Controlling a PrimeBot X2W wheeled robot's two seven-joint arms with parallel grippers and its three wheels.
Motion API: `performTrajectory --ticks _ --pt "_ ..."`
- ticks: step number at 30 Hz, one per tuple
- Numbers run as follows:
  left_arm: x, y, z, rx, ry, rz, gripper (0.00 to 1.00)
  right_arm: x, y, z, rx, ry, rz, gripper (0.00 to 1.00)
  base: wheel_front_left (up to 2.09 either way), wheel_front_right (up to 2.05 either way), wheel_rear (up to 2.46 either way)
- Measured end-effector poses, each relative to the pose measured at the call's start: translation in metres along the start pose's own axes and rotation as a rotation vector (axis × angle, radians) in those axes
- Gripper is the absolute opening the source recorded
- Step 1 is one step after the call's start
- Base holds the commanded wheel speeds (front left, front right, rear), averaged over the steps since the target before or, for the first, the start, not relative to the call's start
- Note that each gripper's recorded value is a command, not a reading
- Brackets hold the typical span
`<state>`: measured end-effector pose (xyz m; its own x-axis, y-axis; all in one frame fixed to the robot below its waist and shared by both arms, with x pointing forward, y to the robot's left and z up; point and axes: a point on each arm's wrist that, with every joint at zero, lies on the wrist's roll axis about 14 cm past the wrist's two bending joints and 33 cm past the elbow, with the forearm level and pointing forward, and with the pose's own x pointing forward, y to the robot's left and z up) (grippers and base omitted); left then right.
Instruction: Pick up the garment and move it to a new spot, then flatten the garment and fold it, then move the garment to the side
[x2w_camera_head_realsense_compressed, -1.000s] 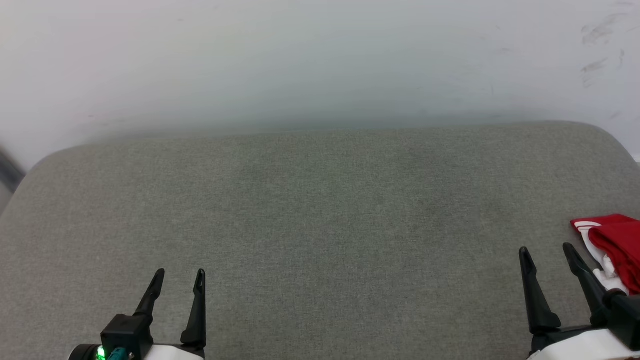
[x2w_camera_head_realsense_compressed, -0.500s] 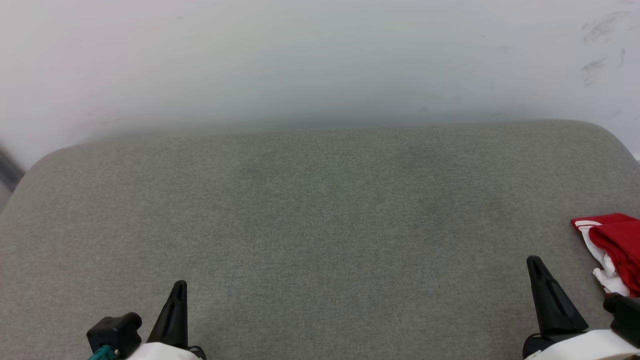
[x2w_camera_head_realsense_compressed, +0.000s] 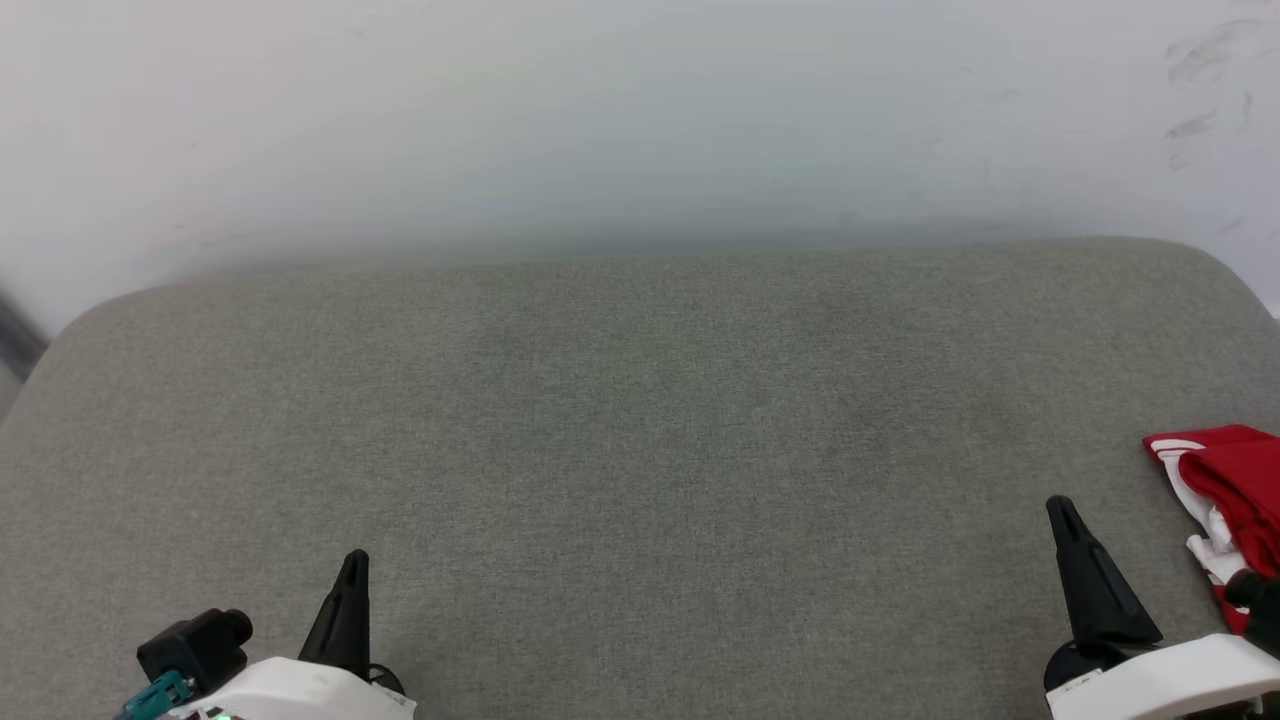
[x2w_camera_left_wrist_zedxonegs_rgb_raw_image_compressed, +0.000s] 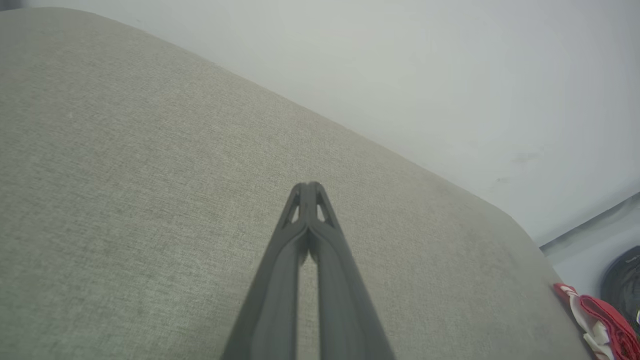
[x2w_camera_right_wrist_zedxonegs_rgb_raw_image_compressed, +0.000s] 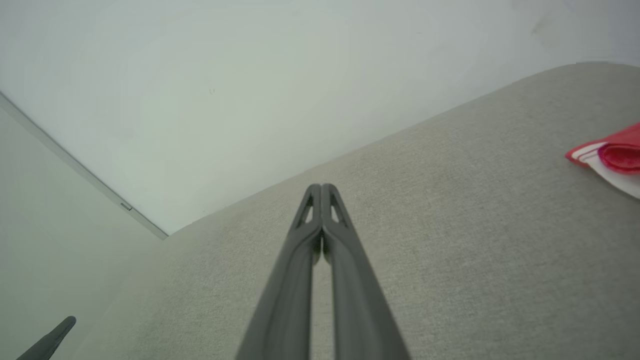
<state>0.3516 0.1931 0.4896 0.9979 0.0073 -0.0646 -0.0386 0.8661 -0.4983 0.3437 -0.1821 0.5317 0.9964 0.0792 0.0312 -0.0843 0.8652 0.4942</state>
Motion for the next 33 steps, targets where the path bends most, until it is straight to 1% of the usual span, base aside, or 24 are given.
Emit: performTrajectory --ticks 15,33 --pt "0.008 0.003 0.001 -0.222 0.017 0.017 0.0 0.009 -0.005 -0.003 0.229 -0.004 -0.007 0.0 0.0 0.0 0.0" --pt "0.016 0.003 0.003 -0.451 0.023 0.017 0.0 0.018 -0.012 -0.007 0.457 -0.009 -0.023 0.0 0.0 0.0 0.0"
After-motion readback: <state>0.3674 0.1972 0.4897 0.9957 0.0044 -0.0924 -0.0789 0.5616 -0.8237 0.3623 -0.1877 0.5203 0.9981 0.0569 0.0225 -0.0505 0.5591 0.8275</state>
